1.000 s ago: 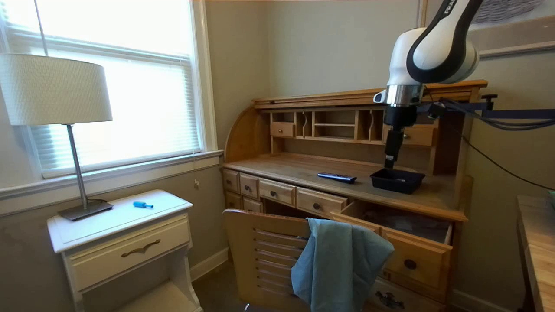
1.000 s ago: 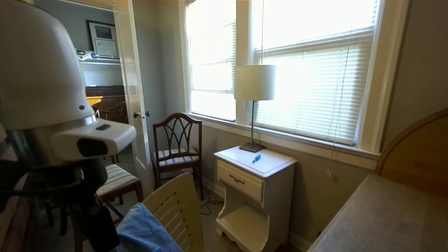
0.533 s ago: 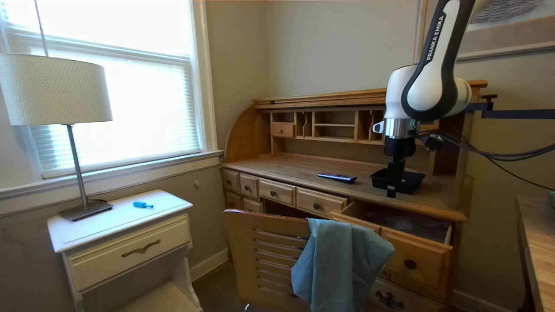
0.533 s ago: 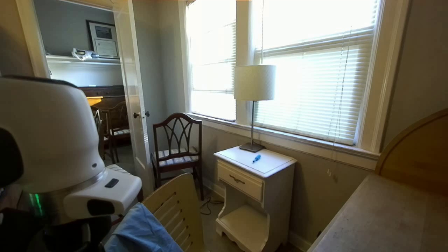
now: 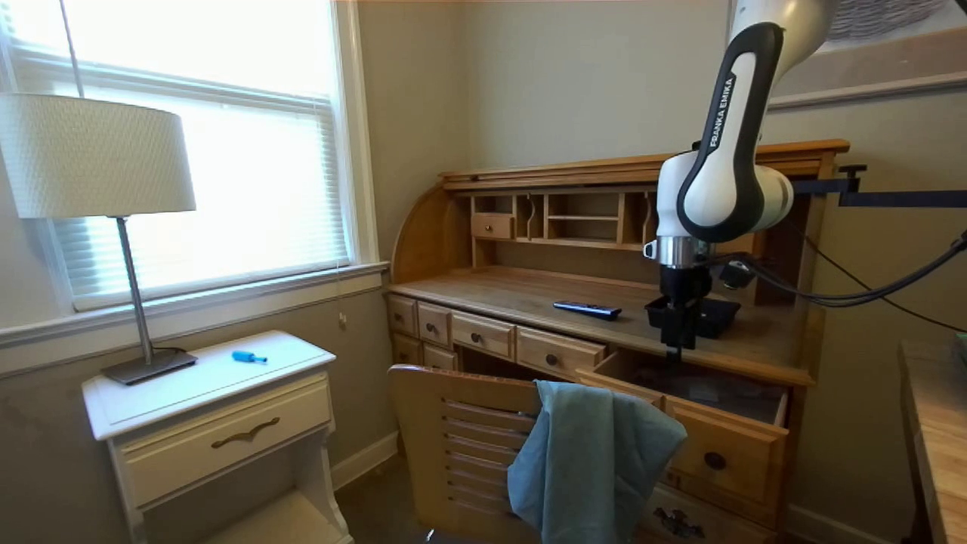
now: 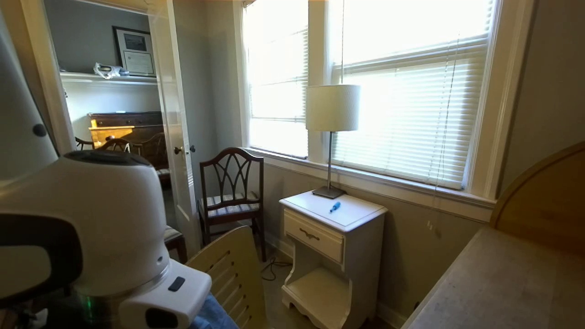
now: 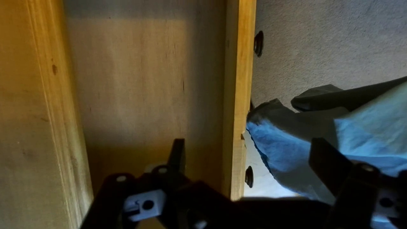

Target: Close the right drawer.

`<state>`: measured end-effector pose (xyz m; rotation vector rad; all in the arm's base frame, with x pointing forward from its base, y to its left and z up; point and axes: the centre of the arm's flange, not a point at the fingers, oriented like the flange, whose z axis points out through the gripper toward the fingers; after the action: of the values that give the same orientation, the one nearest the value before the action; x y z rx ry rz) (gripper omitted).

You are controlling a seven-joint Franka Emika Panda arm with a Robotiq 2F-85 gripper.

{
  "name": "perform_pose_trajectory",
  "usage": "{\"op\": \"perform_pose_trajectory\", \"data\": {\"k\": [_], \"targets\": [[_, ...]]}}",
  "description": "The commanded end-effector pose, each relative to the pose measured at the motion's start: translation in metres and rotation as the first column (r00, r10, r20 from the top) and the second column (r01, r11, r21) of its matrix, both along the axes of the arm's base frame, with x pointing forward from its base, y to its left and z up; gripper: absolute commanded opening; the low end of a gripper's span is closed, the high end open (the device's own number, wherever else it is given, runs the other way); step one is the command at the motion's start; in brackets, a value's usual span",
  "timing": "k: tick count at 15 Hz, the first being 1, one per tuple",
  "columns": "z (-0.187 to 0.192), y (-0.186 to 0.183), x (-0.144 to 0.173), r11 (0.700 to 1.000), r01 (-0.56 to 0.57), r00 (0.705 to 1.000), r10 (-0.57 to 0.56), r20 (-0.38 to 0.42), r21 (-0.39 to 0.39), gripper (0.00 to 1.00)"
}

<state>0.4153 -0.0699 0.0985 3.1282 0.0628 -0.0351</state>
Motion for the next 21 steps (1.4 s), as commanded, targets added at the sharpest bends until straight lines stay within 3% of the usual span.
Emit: {"op": "perform_pose_trajectory", "data": {"k": [1, 15, 21], "targets": [[0.0, 0.0, 0.001, 1.0, 0.001, 1.0, -0.001, 0.0, 0.0, 1.0], [-0.103, 0.006, 0.028, 0.992, -0.128, 0.991, 0.128, 0.025, -0.016, 1.0], [-0.105, 0.007, 0.026, 0.994, -0.109, 0.994, 0.109, 0.004, -0.012, 1.0]]}}
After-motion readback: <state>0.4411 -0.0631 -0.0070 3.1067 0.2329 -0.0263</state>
